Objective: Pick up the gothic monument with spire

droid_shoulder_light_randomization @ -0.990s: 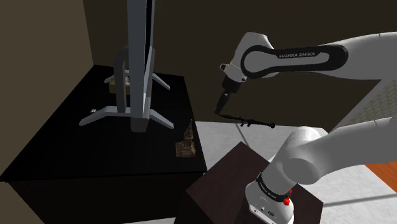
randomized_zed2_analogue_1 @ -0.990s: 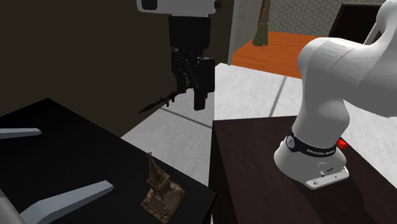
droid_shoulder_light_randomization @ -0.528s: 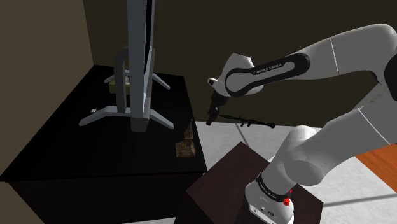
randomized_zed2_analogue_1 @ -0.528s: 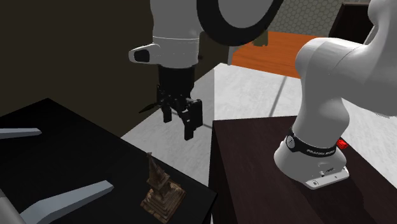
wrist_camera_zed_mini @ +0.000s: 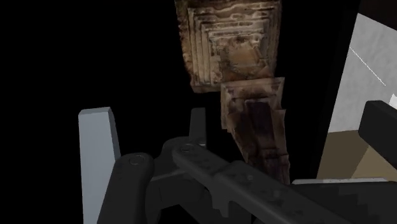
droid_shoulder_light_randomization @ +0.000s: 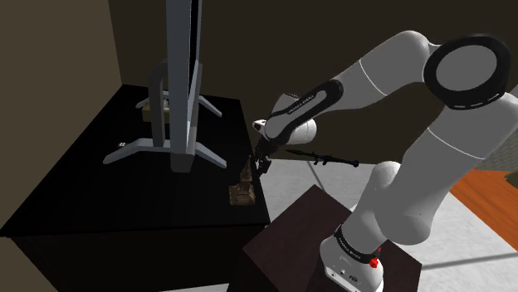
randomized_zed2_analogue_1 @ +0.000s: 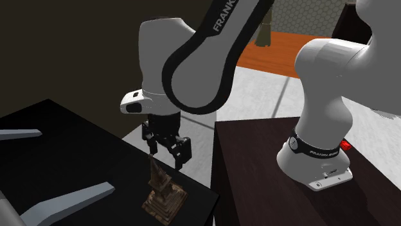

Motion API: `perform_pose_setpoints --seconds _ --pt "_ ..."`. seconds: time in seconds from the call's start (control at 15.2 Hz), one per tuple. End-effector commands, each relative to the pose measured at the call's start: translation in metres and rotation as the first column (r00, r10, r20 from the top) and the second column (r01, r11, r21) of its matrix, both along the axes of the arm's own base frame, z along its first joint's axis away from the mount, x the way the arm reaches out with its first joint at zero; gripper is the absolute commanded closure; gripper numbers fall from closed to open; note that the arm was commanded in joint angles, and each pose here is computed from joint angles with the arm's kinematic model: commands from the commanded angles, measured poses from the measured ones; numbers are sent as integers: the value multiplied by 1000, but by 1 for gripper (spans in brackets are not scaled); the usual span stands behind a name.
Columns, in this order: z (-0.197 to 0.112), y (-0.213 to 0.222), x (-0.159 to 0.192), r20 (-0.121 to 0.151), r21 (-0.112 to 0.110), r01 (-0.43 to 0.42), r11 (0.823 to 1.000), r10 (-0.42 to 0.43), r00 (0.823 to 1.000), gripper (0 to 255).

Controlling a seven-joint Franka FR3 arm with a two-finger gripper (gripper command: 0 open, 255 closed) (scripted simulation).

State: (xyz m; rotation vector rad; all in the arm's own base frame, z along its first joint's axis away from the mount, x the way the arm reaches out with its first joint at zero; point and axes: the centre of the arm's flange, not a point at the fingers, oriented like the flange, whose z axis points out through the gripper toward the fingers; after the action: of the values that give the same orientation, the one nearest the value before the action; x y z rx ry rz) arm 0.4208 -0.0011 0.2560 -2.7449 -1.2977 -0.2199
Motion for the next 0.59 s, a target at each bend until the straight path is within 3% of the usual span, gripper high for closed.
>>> perform_pose_setpoints --seconds 0.0,0.53 --pt "-21 3 8 17 -6 -60 998 60 998 0" --pt "-61 3 8 16 -6 -60 998 60 998 0"
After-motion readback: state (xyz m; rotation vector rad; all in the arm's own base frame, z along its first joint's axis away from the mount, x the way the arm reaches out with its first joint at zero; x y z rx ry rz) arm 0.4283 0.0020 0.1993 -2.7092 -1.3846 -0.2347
